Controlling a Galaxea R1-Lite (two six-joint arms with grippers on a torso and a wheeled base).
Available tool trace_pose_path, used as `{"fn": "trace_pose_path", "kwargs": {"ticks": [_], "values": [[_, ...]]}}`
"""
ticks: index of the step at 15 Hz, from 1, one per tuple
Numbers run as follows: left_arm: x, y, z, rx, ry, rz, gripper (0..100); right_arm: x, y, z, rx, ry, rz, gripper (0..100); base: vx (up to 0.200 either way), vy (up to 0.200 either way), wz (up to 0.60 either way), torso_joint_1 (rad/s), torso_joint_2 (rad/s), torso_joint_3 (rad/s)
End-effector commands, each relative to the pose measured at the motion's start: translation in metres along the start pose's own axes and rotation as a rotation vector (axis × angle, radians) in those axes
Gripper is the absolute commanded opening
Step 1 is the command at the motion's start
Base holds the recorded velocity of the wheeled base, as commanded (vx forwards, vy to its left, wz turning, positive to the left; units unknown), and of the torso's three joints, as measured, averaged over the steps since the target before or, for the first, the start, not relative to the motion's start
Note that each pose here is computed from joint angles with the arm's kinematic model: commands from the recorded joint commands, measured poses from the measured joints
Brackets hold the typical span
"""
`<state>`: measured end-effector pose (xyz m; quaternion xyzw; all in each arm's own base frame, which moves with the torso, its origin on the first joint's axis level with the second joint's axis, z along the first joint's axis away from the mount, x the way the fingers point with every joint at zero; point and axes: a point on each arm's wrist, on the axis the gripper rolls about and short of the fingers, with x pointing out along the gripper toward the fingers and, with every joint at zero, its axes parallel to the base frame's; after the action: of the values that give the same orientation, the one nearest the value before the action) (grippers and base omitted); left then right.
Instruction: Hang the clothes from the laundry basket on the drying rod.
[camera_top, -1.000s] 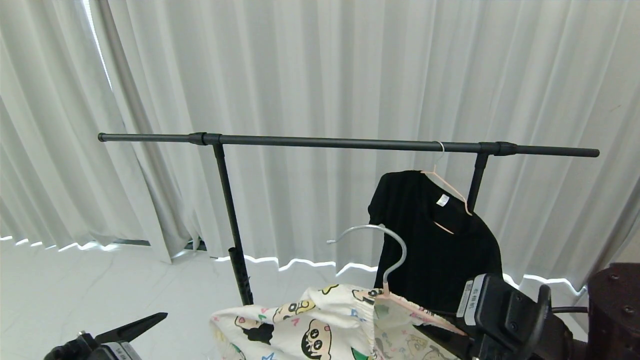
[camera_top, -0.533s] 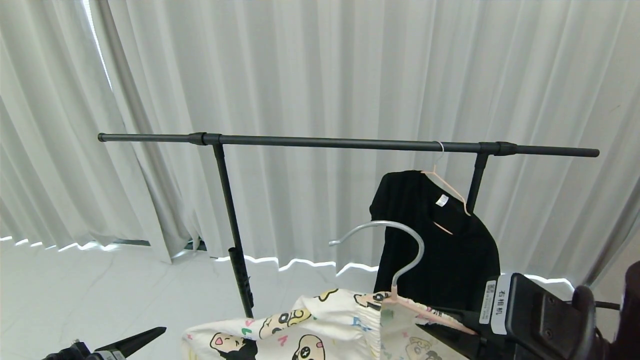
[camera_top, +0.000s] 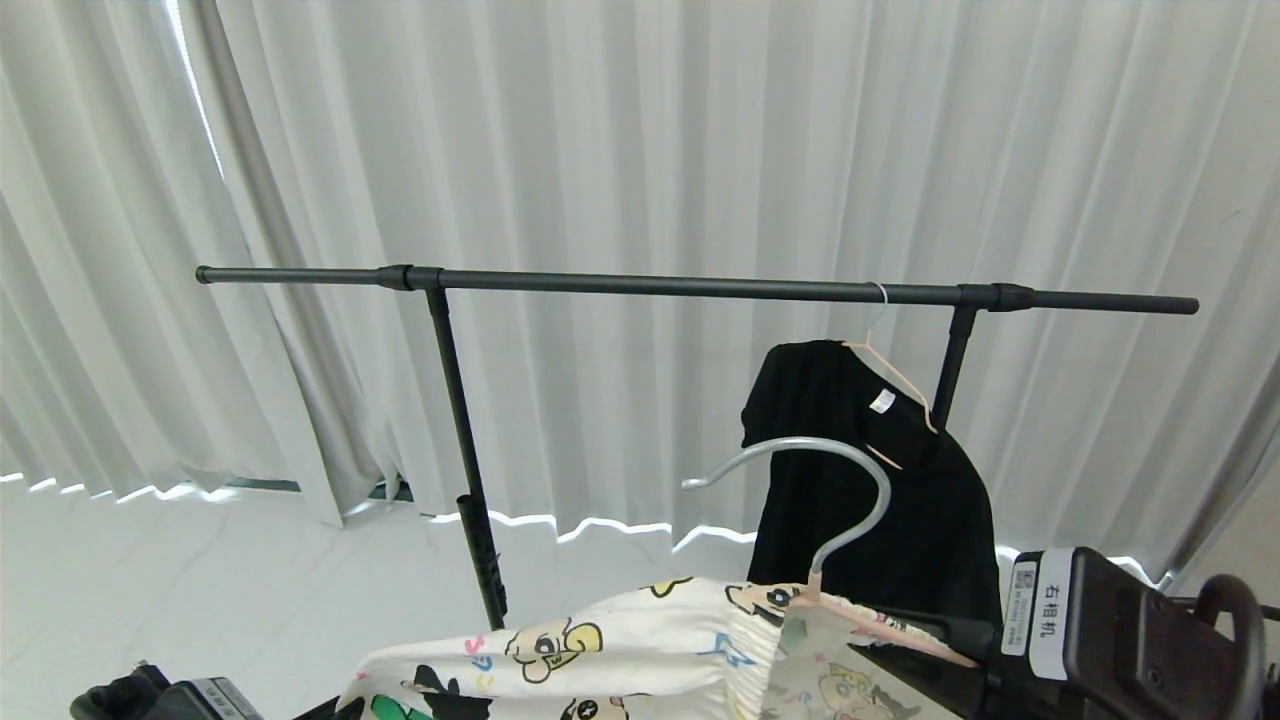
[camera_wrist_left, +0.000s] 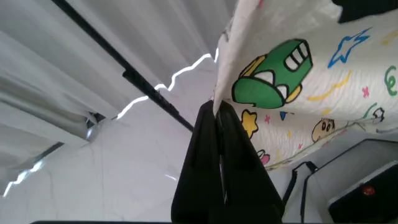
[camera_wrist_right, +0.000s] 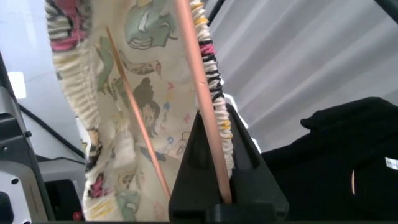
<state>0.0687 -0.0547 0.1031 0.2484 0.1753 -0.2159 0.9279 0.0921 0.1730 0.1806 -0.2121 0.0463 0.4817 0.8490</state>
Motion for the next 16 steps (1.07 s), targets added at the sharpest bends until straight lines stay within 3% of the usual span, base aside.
{"fn": "trace_pose_path", "kwargs": {"ticks": [1, 3, 4, 8, 14, 15, 16], "values": [[0.003, 0.007, -0.005, -0.035, 0.059, 0.079, 0, -0.002, -0.003, 0.000, 0.007, -0.002, -0.018, 0, 0.000, 0.000, 0.00, 0.000, 0.00, 0.000], [0.006, 0.016, -0.012, -0.066, 0.129, 0.173, 0, -0.003, -0.006, 0.000, 0.011, -0.006, -0.031, 0, 0.000, 0.000, 0.00, 0.000, 0.00, 0.000], [0.006, 0.018, -0.015, -0.047, 0.156, 0.201, 0, -0.004, -0.007, 0.000, 0.012, -0.006, -0.033, 0, 0.000, 0.000, 0.00, 0.000, 0.00, 0.000], [0.009, 0.022, -0.018, -0.012, 0.206, 0.231, 0, -0.006, -0.009, 0.001, 0.037, -0.013, -0.047, 0, 0.000, 0.000, 0.00, 0.000, 0.00, 0.000], [0.008, 0.020, -0.014, -0.002, 0.165, 0.206, 0, -0.005, -0.012, 0.000, 0.043, -0.008, -0.059, 0, 0.000, 0.000, 0.00, 0.000, 0.00, 0.000], [0.007, 0.020, -0.013, -0.005, 0.159, 0.207, 100, -0.005, -0.012, 0.000, 0.043, -0.008, -0.063, 0, 0.000, 0.000, 0.00, 0.000, 0.00, 0.000], [0.006, 0.022, -0.010, -0.012, 0.133, 0.208, 100, -0.005, -0.013, 0.000, 0.044, -0.007, -0.067, 0, 0.000, 0.000, 0.00, 0.000, 0.00, 0.000]]}}
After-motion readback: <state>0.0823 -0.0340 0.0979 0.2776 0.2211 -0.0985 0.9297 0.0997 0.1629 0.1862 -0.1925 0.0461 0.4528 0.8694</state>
